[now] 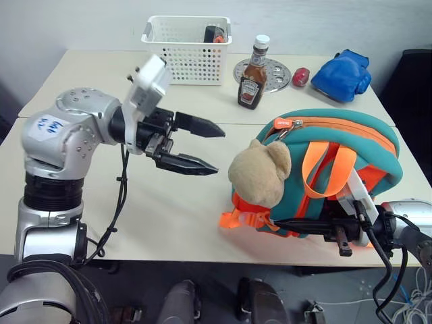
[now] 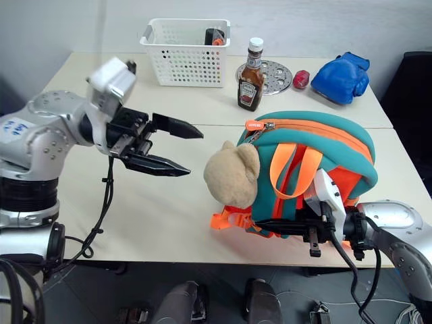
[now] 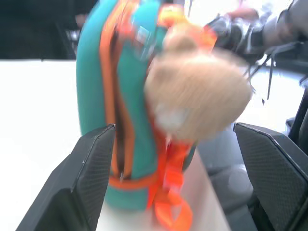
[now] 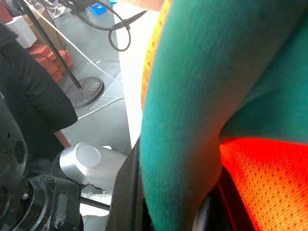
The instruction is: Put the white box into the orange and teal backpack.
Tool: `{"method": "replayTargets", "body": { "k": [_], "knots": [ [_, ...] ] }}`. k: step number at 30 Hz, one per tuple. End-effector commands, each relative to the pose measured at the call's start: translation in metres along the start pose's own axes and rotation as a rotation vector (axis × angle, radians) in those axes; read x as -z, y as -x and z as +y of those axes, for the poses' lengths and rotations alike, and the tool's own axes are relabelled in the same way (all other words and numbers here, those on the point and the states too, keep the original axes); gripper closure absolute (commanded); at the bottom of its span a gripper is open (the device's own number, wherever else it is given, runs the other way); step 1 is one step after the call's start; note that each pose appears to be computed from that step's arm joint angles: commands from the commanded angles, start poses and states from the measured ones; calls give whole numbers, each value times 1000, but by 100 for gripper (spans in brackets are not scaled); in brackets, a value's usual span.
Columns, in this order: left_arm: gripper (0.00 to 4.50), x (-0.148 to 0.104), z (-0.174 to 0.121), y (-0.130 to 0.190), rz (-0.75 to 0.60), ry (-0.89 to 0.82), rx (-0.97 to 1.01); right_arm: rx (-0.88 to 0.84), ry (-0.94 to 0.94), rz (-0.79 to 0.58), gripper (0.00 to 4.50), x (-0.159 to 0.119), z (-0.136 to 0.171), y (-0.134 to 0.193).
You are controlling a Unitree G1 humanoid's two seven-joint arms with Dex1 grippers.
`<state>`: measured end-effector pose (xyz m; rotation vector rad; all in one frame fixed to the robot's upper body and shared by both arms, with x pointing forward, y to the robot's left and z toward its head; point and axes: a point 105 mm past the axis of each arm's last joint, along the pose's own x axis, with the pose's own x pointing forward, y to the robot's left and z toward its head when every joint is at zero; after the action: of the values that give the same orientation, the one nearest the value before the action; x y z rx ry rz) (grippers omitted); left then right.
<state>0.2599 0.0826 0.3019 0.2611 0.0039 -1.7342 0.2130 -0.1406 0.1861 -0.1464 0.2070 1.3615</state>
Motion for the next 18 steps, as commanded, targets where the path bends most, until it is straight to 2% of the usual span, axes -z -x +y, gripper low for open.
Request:
{"method": "replayTargets", "body": {
  "k": [1,3,10,18],
  "knots": [
    [39,-9,-3,-14,12,-40,-48,-25,24,-13,444,-6,5,-2],
    [39,-6,3,-22,22,-41,-99,-29,23,-12,444,-6,5,-2],
    [39,5,1,-44,42,-12,-48,-38,26,-9,444,-7,6,-4],
    [39,1,-4,-47,-3,30,20,-39,26,-3,444,-4,7,-6]
  ]
}}
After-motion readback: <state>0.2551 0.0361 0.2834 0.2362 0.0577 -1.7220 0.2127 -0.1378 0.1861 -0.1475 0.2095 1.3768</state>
